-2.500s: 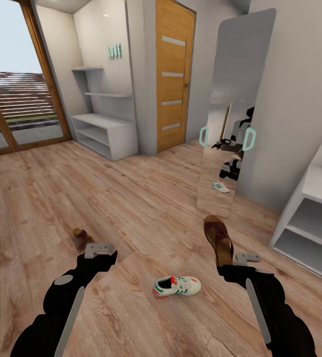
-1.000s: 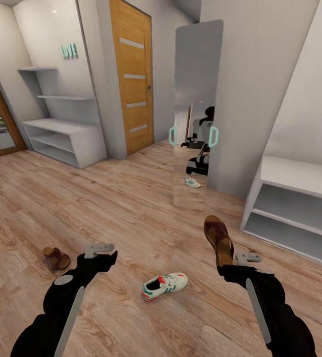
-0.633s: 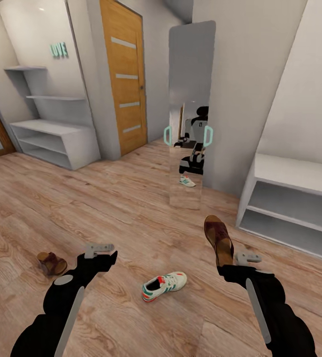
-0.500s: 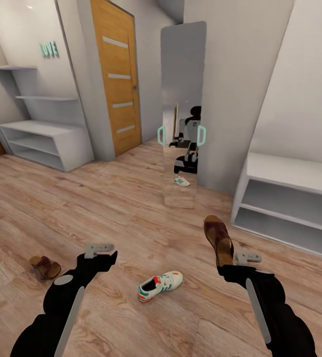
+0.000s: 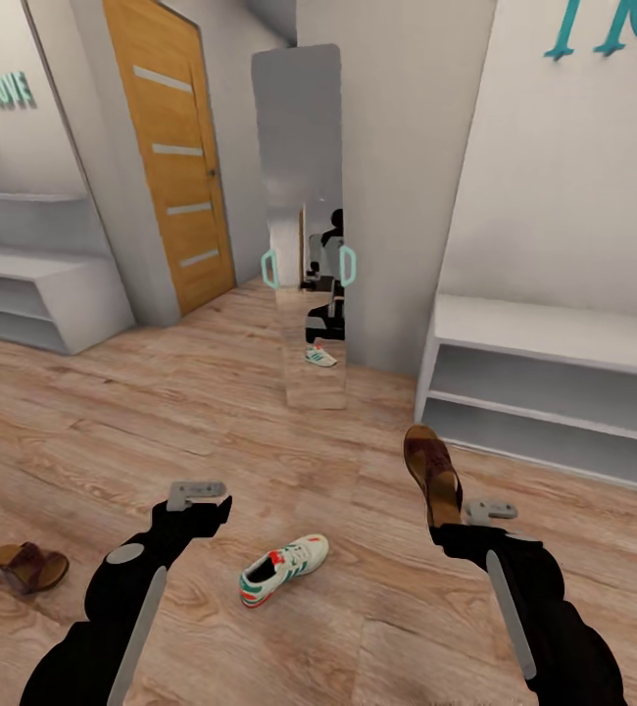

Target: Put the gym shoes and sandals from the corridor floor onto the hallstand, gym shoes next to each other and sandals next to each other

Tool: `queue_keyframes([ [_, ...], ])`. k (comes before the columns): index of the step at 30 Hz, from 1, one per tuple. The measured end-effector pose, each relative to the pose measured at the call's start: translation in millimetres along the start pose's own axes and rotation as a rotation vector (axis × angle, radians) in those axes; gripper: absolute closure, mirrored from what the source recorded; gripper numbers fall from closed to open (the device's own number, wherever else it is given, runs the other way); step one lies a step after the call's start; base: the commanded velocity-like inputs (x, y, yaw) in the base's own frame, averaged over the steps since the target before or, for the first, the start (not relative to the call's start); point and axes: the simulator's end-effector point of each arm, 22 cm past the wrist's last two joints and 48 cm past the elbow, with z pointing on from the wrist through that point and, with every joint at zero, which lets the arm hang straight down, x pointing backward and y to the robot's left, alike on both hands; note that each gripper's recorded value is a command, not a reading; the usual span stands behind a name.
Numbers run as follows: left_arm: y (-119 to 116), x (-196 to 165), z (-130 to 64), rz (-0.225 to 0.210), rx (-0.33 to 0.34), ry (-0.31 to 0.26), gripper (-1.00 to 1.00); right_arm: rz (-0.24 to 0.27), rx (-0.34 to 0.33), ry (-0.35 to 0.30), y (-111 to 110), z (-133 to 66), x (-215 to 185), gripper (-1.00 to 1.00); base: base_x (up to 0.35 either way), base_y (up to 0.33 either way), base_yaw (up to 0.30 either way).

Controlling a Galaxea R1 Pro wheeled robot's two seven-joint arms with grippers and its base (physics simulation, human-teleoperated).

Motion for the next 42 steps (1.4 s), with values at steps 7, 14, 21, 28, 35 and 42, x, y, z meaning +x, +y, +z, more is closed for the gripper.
queue_keyframes([
  [7,0,0,-0.2,0.001,0.000,-0.001,-1.00,0.000,0.000,0.000,0,-0.1,0,1.00,0.071,0.216,-0.300],
  [14,0,0,-0.1,0.002,0.000,-0.001,-1.00,0.000,0.000,0.000,0,0.0,0,1.00,0.076,0.186,-0.300],
  [21,0,0,0.0,0.002,-0.001,-0.001,-1.00,0.000,0.000,0.000,0,0.0,0,1.00,0.006,0.015,-0.300],
  [28,2,0,0.0,0.007,-0.003,0.000,-1.00,0.000,0.000,0.000,0,0.0,0,1.00,0.000,0.001,-0.300],
  [35,10,4,0.1,0.026,-0.013,0.016,-1.00,0.000,0.000,0.001,0,0.0,0,1.00,0.000,0.039,-0.300],
  [42,-4,5,0.0,0.044,0.013,0.019,-1.00,0.000,0.000,0.000,0,0.1,0,1.00,0.000,0.264,-0.300],
])
